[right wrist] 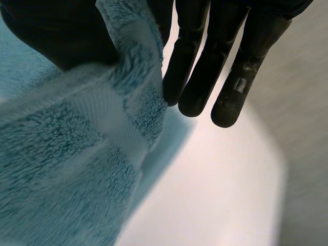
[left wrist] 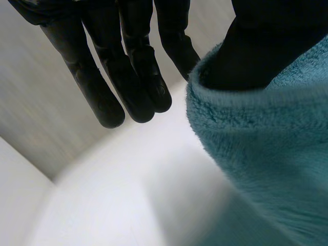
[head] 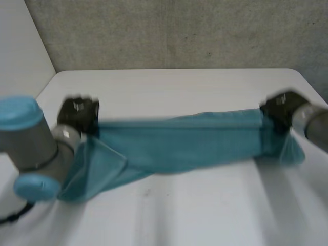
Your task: Fold the laundry
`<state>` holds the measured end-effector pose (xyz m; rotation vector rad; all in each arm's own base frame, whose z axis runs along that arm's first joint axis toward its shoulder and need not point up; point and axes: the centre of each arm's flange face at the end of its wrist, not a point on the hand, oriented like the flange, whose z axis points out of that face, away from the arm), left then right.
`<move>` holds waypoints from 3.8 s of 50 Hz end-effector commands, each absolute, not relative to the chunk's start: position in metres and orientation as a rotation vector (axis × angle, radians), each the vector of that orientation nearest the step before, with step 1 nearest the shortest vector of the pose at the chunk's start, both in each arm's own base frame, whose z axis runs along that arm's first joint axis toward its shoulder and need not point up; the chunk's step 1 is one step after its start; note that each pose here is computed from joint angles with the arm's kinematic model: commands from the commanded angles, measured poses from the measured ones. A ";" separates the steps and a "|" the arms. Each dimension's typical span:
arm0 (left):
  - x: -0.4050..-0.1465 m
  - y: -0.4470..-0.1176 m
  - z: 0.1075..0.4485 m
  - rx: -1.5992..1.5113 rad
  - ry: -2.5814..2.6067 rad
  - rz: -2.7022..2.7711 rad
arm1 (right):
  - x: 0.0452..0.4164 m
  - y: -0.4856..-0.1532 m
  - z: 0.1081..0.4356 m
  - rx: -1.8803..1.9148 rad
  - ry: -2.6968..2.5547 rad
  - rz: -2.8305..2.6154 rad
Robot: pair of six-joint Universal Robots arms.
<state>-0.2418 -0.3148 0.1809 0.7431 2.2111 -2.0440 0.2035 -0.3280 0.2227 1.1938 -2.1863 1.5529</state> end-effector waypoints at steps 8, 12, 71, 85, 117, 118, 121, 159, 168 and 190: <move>-0.228 -0.363 0.436 0.270 1.002 -2.851 | 0.239 -0.357 0.443 0.470 -1.144 2.568; -0.220 -0.364 0.411 0.306 1.152 -2.775 | 0.240 -0.354 0.400 0.569 -1.318 2.486; -0.181 -0.340 0.113 0.834 2.078 -1.894 | 0.181 -0.317 0.177 0.910 -2.146 1.817; -0.182 -0.327 0.131 0.836 2.062 -1.929 | 0.180 -0.316 0.175 0.901 -2.156 1.809; -0.148 -0.339 0.118 0.926 2.364 -1.755 | 0.180 -0.315 0.170 0.855 -2.222 1.817; -0.148 -0.339 0.118 0.926 2.364 -1.755 | 0.180 -0.315 0.170 0.855 -2.222 1.817; -0.147 -0.341 0.115 0.923 2.355 -1.761 | 0.180 -0.315 0.169 0.855 -2.224 1.816; -0.147 -0.366 0.112 0.913 2.255 -1.849 | 0.180 -0.315 0.163 0.866 -2.241 1.797; -0.152 -0.362 0.108 0.933 2.274 -1.840 | 0.180 -0.315 0.163 0.863 -2.240 1.795; -0.150 -0.341 0.130 0.926 2.273 -1.840 | 0.179 -0.315 0.162 0.861 -2.245 1.788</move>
